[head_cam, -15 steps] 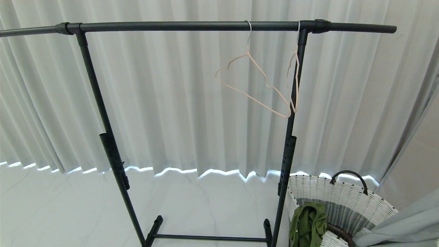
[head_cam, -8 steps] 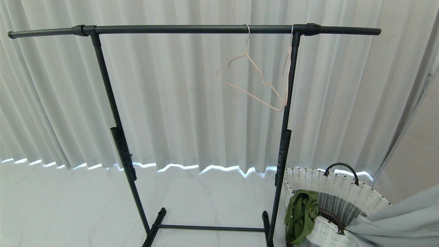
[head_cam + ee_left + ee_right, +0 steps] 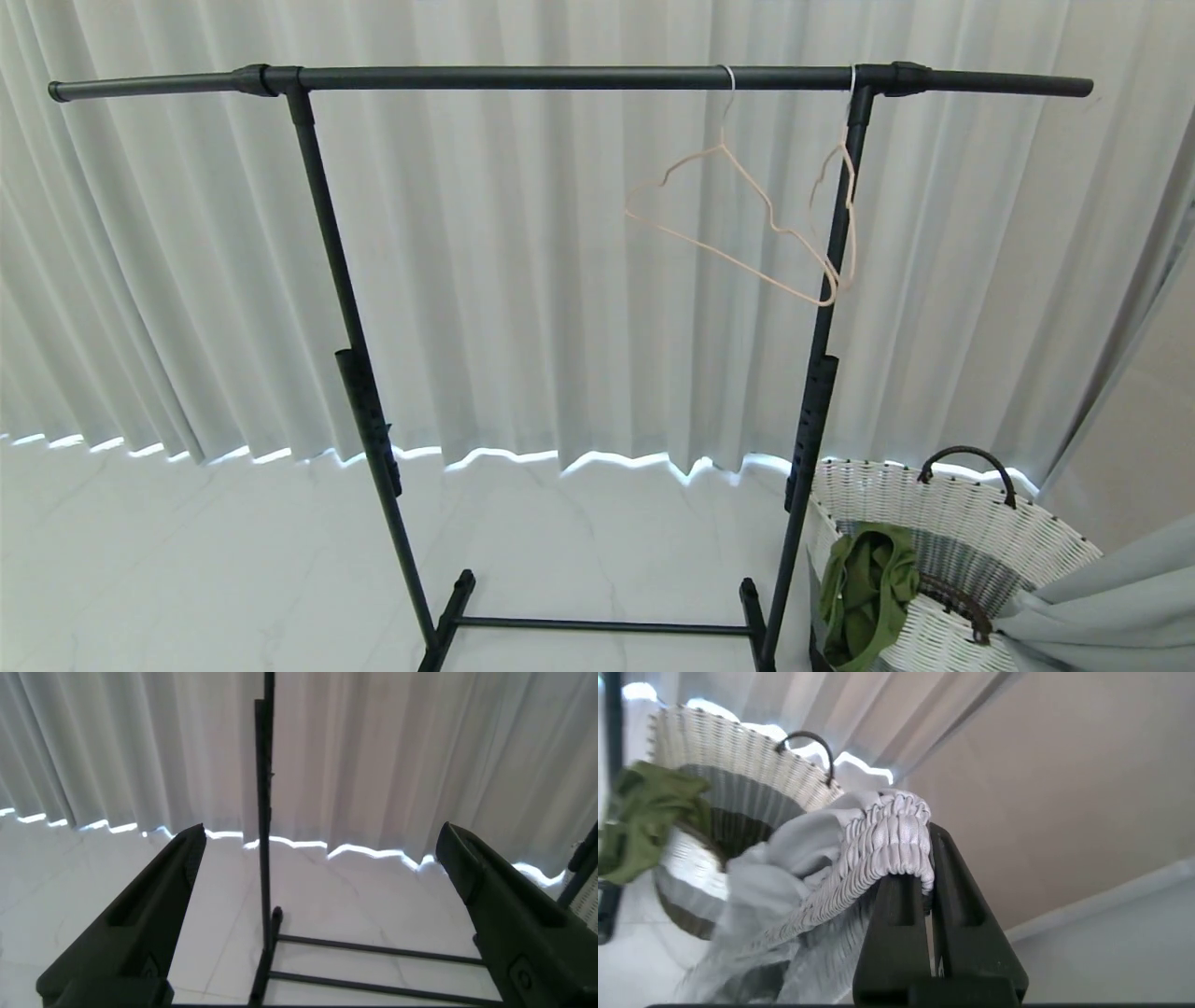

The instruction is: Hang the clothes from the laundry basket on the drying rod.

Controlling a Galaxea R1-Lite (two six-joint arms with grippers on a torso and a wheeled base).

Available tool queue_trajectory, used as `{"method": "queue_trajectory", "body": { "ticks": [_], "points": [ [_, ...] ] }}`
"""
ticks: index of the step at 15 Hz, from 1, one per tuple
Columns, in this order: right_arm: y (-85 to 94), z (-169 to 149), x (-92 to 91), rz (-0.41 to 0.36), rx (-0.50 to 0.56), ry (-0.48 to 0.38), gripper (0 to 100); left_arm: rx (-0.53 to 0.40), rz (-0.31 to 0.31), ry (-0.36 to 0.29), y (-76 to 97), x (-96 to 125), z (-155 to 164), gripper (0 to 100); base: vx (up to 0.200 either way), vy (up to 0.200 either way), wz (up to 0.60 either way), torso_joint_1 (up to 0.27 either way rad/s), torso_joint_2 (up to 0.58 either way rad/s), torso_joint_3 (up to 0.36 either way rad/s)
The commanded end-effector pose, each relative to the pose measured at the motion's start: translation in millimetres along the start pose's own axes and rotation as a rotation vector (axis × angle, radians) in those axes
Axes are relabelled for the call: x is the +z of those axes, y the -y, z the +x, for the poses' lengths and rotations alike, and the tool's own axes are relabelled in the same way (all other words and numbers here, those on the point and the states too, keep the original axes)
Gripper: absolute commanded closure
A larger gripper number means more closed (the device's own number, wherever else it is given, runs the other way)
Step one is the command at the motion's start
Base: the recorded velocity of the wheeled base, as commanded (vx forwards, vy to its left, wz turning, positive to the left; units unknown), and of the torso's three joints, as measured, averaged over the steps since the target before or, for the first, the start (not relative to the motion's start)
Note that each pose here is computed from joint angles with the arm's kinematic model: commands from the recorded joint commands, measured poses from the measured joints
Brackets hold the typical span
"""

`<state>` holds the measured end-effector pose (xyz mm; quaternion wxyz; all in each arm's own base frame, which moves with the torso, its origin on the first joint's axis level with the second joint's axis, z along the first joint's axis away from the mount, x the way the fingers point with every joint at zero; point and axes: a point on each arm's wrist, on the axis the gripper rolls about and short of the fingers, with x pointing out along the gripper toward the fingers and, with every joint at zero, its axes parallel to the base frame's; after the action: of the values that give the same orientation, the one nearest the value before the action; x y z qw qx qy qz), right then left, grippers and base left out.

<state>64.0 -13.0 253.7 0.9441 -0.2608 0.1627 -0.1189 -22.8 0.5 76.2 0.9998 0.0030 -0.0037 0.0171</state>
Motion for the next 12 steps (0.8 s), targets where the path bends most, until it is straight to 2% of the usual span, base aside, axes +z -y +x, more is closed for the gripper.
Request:
{"method": "queue_trajectory", "body": {
  "ticks": [1, 7, 12],
  "points": [
    [-0.6, 1.2, -0.5, -0.002, 0.005, -0.005, 100, 0.001, 0.001, 0.000, 0.0, 0.0, 0.0, 0, 0.000, 0.000, 0.00, 0.000, 0.00, 0.000],
    [-4.8, 4.6, -6.1, -0.009, 0.027, -0.034, 100, 0.001, 0.003, 0.000, 0.0, 0.0, 0.0, 0, 0.000, 0.000, 0.00, 0.000, 0.00, 0.000],
    [-9.6, 7.5, -12.8, -0.015, 0.047, -0.059, 100, -0.050, 0.092, 0.001, 1.2, -0.1, 0.0, 0, 0.000, 0.000, 0.00, 0.000, 0.00, 0.000]
  ]
}}
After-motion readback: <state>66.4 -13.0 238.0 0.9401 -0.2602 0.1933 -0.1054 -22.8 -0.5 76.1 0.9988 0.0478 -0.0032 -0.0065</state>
